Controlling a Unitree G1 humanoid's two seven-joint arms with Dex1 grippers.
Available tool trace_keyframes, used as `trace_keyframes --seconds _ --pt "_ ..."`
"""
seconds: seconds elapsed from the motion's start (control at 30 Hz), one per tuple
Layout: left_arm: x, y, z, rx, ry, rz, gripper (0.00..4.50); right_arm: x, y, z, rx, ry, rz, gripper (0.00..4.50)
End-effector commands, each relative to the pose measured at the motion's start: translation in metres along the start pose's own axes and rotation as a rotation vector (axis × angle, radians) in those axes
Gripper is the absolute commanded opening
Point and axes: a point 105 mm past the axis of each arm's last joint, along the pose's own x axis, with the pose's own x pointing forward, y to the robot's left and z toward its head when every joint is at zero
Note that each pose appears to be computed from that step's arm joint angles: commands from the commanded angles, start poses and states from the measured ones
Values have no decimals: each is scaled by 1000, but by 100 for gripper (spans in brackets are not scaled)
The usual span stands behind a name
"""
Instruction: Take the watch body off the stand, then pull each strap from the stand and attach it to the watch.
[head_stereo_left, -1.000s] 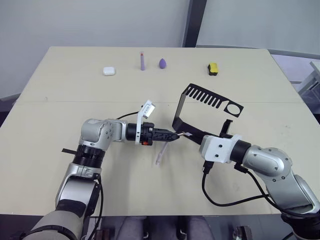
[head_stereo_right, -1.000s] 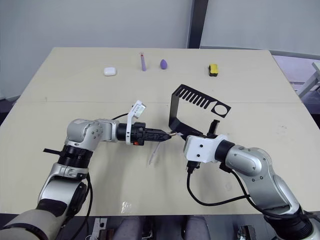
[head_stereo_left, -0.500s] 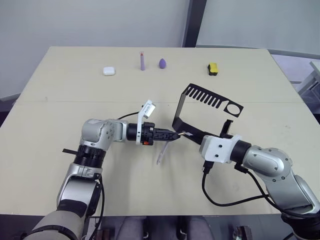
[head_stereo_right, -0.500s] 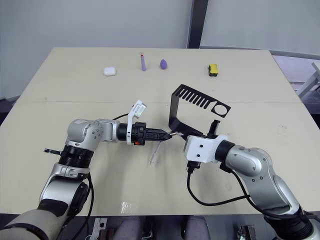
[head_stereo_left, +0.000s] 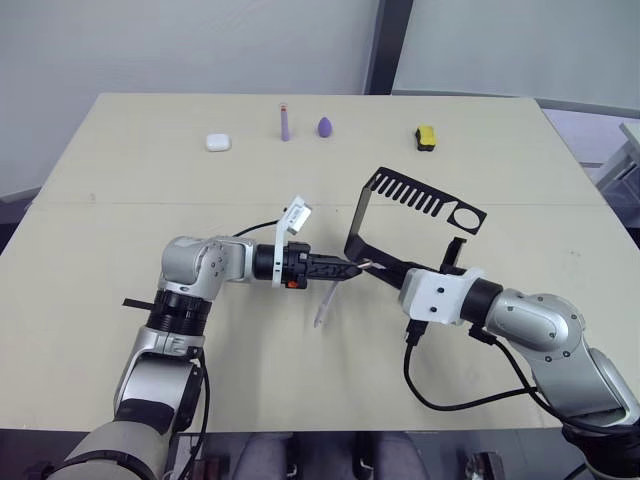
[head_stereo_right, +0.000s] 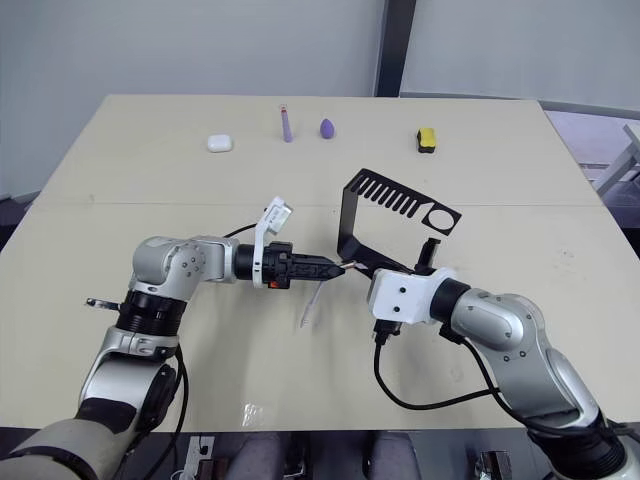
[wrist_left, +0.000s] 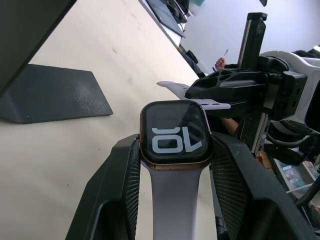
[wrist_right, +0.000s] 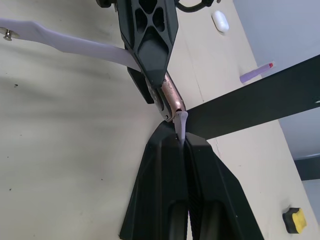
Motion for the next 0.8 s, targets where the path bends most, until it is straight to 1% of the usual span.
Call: trace_keyframes --seconds 0.03,0.4,0.6,0.8 --pt "8 -17 6 42 -5 -82 157 2 0 10 -22 -40 8 0" --pt "9 -20 6 48 2 -89 157 4 -1 11 -32 -41 7 0" --pt "6 -17 5 47 3 -83 157 7 0 14 -24 -50 5 0" --pt "8 -17 6 49 1 -85 157 3 -3 12 -29 -37 9 0"
